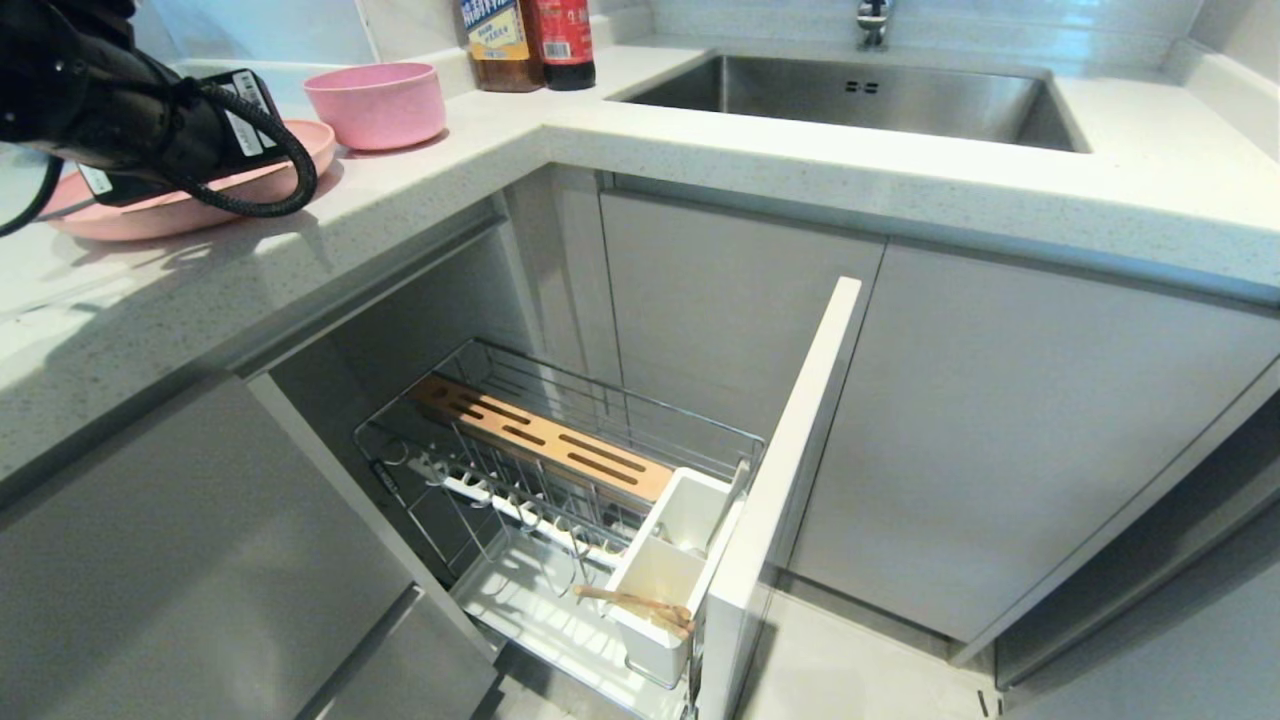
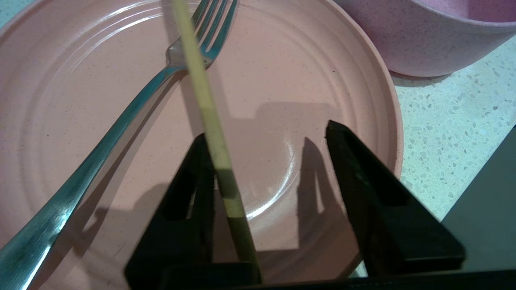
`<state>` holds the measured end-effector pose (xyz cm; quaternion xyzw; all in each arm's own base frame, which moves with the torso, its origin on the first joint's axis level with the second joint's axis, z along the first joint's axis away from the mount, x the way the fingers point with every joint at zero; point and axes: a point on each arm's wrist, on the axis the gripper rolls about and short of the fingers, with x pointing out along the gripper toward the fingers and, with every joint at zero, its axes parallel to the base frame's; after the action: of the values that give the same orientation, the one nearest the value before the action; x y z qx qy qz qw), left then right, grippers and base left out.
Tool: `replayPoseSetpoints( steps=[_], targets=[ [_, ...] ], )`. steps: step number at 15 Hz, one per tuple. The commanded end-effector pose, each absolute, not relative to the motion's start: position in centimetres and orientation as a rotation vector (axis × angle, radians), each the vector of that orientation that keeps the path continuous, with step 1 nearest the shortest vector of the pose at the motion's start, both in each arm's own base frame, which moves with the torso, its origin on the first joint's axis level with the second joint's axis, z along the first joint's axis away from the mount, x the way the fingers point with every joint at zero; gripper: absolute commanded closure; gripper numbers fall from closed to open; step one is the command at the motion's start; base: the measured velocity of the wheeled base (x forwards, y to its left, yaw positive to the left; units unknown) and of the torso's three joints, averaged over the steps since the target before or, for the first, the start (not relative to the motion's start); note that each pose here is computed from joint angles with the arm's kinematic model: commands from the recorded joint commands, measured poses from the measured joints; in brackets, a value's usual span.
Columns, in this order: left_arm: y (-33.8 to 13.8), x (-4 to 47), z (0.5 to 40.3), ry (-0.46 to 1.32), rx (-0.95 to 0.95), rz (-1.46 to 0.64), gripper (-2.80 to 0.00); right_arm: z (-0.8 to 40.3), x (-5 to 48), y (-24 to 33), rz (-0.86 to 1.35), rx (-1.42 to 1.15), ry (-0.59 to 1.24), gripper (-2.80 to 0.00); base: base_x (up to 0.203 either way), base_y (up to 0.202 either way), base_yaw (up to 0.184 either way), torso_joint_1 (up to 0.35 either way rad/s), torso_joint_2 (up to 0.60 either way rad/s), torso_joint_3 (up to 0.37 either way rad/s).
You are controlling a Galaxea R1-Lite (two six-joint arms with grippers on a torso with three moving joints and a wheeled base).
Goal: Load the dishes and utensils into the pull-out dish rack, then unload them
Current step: Pick up the chopsticks and place it in the cupboard
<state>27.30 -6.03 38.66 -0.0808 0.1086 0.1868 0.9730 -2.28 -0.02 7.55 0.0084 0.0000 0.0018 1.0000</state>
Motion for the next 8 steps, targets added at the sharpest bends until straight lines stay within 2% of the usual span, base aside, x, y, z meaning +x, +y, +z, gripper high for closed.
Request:
replayPoseSetpoints(
  steps=[1,8],
  targets=[
    [-5.98,27.26,38.64,0.221,-0.163,0.383,0.00,7.51,-2.27,-0.02,0.004,0.017,0.002,0.00,0.000,0.000,0.000,0.000,0.00,0.000],
    [-5.82,26.77,39.03,0.203,-0.169,0.399,0.00,7.51,-2.27,-0.02,0.005,0.017,0.001,0.00,0.000,0.000,0.000,0.000,0.00,0.000]
  ],
)
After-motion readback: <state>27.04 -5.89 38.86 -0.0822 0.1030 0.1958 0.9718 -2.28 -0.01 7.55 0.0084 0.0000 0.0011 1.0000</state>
